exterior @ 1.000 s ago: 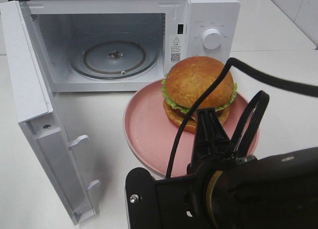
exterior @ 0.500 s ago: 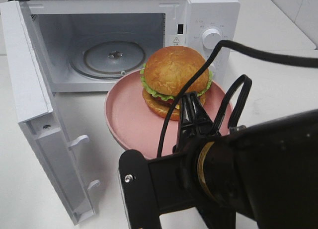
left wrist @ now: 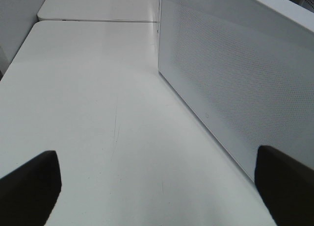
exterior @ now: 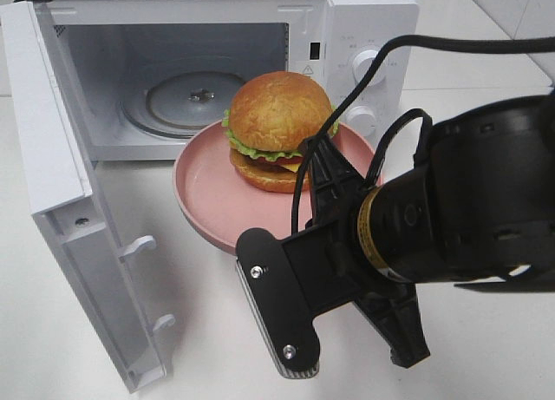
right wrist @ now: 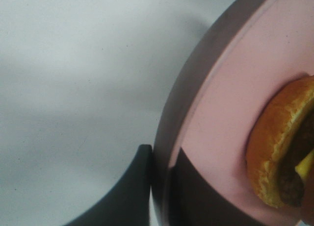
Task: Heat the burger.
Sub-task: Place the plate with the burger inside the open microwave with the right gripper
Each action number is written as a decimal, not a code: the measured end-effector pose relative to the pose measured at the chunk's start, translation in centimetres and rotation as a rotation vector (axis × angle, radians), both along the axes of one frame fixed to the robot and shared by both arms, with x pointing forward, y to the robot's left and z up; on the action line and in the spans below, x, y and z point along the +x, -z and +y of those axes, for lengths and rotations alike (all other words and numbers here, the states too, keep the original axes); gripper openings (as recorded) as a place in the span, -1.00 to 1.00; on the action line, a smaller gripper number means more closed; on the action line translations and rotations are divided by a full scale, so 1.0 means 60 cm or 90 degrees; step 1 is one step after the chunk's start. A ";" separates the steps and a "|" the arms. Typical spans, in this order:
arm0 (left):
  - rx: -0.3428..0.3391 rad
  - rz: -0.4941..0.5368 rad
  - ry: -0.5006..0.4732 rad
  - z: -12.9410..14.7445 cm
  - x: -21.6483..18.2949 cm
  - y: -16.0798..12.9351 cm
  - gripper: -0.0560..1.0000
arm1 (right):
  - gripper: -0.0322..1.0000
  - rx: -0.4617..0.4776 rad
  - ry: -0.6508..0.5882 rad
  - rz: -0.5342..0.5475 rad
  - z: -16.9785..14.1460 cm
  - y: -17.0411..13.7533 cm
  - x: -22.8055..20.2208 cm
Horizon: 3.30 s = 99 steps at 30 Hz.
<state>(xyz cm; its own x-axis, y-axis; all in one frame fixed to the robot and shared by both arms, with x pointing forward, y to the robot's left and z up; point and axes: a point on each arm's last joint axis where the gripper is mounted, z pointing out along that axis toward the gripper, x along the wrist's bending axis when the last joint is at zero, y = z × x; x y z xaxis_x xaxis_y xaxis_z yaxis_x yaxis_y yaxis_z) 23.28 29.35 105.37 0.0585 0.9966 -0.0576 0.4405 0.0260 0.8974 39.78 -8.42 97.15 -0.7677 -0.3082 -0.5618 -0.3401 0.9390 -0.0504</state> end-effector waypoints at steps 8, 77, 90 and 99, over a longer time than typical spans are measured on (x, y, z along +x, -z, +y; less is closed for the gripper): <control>0.000 0.000 0.000 0.000 0.000 0.000 0.99 | -0.84 -0.016 -0.056 0.034 -0.020 0.005 0.029; 0.000 0.000 0.000 0.000 0.000 0.000 0.99 | -0.85 0.055 -0.146 0.051 0.079 0.040 0.210; 0.000 0.000 0.000 0.000 0.000 0.000 0.99 | -0.85 0.042 -0.092 0.041 0.095 0.044 0.265; 0.000 0.000 0.000 0.000 0.000 0.000 0.99 | -0.85 0.040 -0.066 0.034 0.098 0.037 0.292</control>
<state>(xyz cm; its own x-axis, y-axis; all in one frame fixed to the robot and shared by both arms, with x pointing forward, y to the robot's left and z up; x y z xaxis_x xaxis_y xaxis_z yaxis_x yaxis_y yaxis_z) 23.28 29.35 105.37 0.0585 0.9966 -0.0576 0.4405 0.0260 0.8974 57.32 -2.56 94.90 -0.7628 -0.3533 -0.5416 -0.4364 0.8993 0.0281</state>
